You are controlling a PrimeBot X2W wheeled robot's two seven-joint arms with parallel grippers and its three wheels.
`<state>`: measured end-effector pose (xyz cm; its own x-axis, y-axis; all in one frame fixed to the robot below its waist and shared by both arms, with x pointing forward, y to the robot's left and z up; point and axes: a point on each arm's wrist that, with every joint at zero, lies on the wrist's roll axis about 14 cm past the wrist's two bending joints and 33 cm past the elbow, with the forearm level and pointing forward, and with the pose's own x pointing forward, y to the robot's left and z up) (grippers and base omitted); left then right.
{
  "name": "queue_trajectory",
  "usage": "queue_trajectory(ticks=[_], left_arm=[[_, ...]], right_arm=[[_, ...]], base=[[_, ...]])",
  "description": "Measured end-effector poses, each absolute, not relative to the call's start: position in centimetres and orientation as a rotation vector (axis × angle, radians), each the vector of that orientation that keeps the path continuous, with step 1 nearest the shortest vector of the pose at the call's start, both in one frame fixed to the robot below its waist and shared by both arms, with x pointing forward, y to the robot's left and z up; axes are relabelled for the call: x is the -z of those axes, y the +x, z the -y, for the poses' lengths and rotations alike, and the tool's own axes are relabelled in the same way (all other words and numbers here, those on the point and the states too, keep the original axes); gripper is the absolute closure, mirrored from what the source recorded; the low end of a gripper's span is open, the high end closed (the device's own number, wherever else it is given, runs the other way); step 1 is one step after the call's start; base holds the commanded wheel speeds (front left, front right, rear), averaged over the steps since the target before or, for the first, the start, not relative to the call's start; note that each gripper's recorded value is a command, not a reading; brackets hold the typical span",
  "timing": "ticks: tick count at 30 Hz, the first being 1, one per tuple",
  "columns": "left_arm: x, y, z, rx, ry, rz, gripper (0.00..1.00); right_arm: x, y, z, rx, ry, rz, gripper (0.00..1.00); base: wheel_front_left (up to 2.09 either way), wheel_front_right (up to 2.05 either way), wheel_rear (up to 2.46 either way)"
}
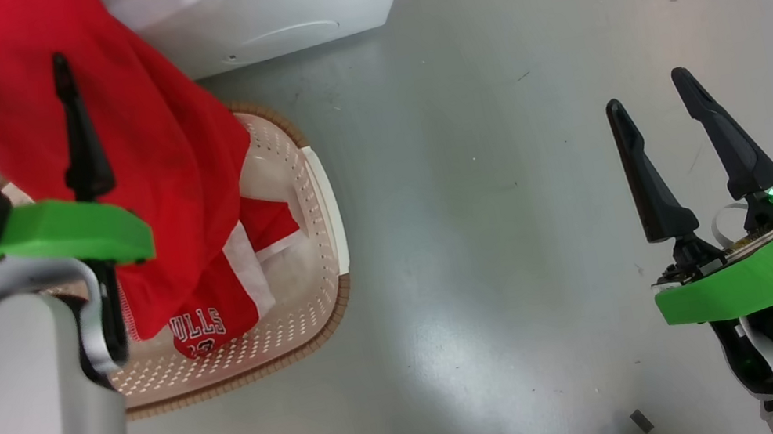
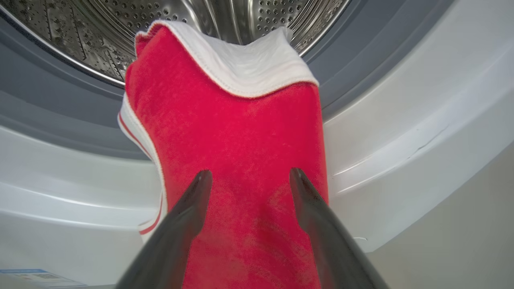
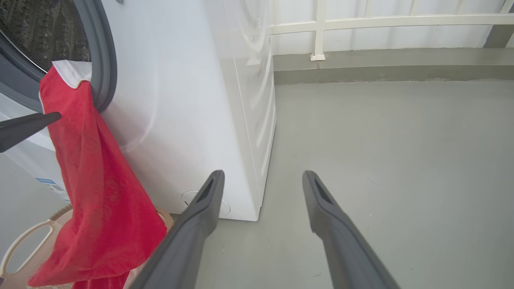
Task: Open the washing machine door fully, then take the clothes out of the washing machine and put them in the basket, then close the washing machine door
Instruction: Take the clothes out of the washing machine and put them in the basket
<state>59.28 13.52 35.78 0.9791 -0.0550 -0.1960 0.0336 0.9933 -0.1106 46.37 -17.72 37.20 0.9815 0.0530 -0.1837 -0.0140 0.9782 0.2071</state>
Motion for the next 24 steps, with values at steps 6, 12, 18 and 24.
queue_trajectory(ticks=[6, 12, 18, 24], left_arm=[[-33.9, 60.5, -13.9, 0.037, -0.077, -0.259, 0.00], [-32.7, 61.4, -14.0, 0.027, -0.038, -0.295, 0.00], [-32.3, 62.5, -14.3, 0.014, -0.024, -0.317, 0.00], [-31.7, 62.9, -14.1, 0.015, -0.028, -0.348, 0.00]], right_arm=[[-37.1, 46.3, 18.2, -0.021, 0.205, -0.194, 0.00], [-36.9, 46.1, 18.4, -0.016, 0.205, -0.201, 0.00], [-36.8, 46.1, 18.3, -0.017, 0.207, -0.203, 0.00], [-37.1, 46.1, 18.3, -0.021, 0.204, -0.199, 0.00]], base=[[0.00, 0.00, 0.00], [0.00, 0.00, 0.00], [0.00, 0.00, 0.00], [0.00, 0.00, 0.00]])
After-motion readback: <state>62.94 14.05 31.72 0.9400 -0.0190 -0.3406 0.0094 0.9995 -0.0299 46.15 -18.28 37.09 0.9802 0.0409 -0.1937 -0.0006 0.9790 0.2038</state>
